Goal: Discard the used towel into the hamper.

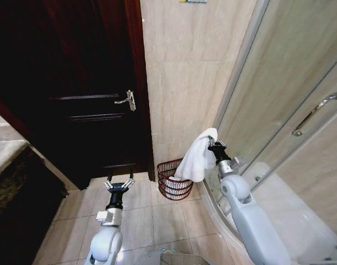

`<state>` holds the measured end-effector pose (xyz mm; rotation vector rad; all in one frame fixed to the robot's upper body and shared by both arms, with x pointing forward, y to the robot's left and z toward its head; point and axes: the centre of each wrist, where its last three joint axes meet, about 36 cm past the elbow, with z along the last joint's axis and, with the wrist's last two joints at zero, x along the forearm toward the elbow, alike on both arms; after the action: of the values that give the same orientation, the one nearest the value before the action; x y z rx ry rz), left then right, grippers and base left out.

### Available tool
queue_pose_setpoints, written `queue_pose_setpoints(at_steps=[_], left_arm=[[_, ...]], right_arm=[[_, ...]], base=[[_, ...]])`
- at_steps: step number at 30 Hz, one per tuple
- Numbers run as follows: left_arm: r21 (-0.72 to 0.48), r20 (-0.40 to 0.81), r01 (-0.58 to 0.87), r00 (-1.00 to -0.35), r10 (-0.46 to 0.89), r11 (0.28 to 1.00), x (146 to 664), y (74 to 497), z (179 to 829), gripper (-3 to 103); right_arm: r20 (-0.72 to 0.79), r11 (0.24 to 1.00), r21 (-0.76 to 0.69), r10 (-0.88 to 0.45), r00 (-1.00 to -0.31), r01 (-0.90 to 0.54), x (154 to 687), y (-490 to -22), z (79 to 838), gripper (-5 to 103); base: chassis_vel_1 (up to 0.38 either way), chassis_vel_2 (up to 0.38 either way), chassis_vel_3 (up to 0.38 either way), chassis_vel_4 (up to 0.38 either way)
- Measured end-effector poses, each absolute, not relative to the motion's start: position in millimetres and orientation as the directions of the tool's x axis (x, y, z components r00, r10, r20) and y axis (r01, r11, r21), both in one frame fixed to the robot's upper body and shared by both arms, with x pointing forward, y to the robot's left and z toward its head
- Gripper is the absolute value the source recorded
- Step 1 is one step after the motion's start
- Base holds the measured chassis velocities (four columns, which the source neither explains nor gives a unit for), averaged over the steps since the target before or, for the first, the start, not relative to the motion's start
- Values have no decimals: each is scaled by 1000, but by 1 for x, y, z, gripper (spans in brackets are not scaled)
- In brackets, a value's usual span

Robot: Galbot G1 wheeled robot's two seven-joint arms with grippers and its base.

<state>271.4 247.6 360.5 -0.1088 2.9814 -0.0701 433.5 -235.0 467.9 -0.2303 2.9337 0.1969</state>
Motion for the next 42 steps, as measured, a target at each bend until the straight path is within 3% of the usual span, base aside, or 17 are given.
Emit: queue_pose_setpoints(at_steps=[16,42], left_arm=[[-81,-159,-81,-983,-93,993,286,259,351,100],[-84,-161,-44,-985,-57,995,304,261,347,100]], right_arm=[[-200,980,113,-141,-970,-165,429,-215,466,3],[-188,988,104,-91,-978,-112,424,-221,455,3]], base=[[0,0,0,0],[0,0,0,0]])
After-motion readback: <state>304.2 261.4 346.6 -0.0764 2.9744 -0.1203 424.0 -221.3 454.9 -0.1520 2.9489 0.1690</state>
